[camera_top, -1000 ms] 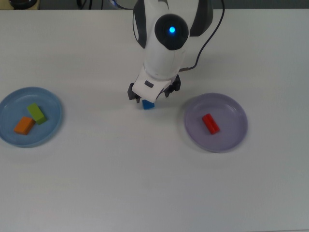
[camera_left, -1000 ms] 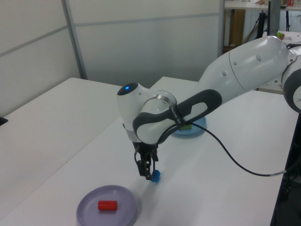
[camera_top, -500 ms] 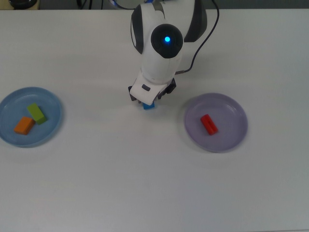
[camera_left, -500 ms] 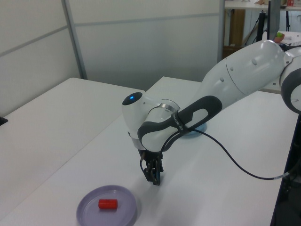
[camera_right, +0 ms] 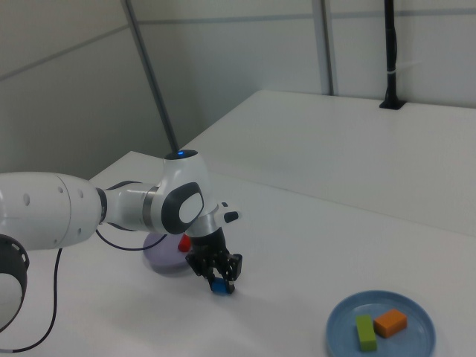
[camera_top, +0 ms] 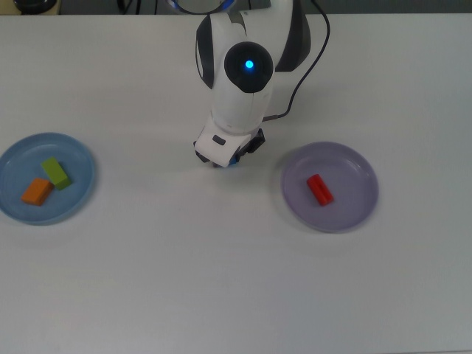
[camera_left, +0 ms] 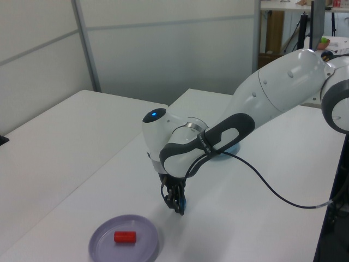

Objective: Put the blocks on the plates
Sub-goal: 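Carry the blue cube onto the lavender plate and release it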

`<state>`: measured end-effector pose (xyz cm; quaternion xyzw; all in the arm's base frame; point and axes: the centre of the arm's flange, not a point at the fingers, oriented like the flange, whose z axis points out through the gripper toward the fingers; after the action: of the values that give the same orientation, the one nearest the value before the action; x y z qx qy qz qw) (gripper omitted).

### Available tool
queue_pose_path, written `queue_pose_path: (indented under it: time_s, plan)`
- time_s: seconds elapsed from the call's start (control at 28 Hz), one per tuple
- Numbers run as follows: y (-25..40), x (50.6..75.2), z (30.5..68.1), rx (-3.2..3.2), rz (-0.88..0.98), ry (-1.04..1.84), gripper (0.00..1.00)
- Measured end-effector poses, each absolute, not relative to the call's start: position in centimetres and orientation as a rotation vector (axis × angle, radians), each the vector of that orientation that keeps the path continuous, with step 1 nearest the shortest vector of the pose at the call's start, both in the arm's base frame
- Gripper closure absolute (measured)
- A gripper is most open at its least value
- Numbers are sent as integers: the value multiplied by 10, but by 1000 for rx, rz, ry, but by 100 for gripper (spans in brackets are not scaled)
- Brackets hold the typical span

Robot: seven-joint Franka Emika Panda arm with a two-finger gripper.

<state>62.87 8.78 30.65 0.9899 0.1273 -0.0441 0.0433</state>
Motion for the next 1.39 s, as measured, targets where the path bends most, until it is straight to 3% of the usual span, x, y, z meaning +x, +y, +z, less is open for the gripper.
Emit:
queue_pose_path:
  time_s: [0.07,0.39,0.82,1.14,1.39]
  plan:
    - [87,630,308,3028,-128,386,61]
    - [106,644,344,3043,-12,399,61]
    - [232,629,367,3090,192,399,61]
    - [298,611,331,3007,296,396,61]
    - [305,610,315,2991,301,365,59]
